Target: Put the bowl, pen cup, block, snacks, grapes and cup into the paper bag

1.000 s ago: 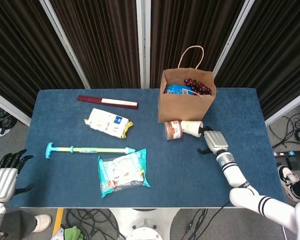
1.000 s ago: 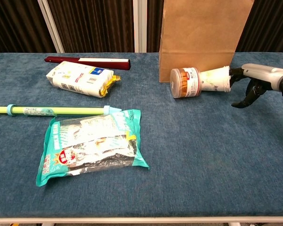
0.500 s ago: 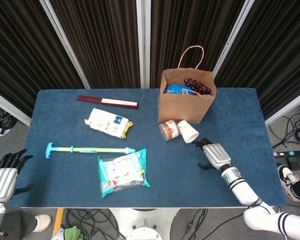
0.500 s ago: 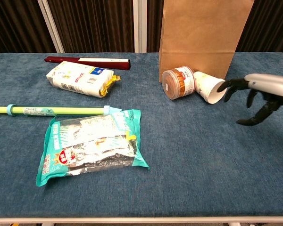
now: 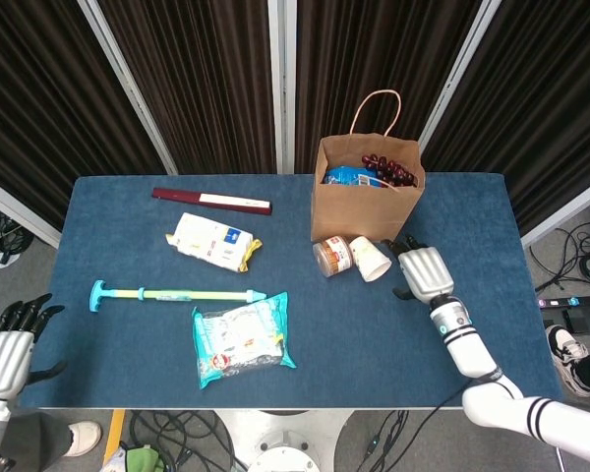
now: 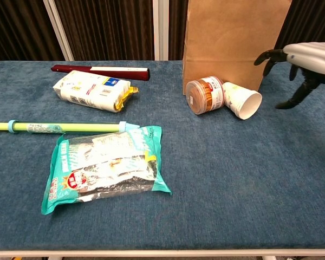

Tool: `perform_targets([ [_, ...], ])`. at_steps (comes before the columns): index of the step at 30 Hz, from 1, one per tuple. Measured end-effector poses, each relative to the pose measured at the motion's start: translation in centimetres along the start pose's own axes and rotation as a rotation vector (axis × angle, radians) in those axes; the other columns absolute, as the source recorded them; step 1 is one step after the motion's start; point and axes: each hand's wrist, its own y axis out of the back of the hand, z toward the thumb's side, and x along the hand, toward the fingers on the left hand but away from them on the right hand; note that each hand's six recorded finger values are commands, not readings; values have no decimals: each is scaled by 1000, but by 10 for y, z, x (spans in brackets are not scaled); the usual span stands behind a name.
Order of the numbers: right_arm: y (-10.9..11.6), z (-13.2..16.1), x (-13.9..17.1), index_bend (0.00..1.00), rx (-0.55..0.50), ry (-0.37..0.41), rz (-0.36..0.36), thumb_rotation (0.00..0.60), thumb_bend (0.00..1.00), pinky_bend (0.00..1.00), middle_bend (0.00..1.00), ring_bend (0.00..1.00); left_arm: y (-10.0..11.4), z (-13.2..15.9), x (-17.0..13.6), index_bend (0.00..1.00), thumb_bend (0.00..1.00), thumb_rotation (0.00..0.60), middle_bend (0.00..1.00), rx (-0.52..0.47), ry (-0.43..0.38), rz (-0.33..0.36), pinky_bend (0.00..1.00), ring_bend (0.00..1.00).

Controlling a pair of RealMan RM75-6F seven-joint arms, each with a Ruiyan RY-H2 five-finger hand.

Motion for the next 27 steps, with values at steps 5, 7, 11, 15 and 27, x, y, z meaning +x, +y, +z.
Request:
perform_targets([
  [5,-18,9,-23,339,66,0,-8,600,160,427,312,152,-1,-3,-3,267,4,600,199,-3,13,-8,112,152],
  [7,-25,12,-29,389,80,-1,-11,600,176,438,333,164,-1,-3,-4,267,4,600,198,-6,14,-8,112,152],
  [11,-38,19,-38,457,83,5,-35,600,207,454,359,193,-1,-4,-3,267,4,600,198,-6,15,-10,112,152],
  [15,-45,23,-42,502,72,9,-72,600,231,462,375,221,-2,-3,-2,267,3,600,198,-7,12,-10,112,152],
  [27,-49,27,-46,590,45,24,-190,600,339,470,426,254,-5,-5,-1,267,3,600,198,-15,16,-14,112,152],
])
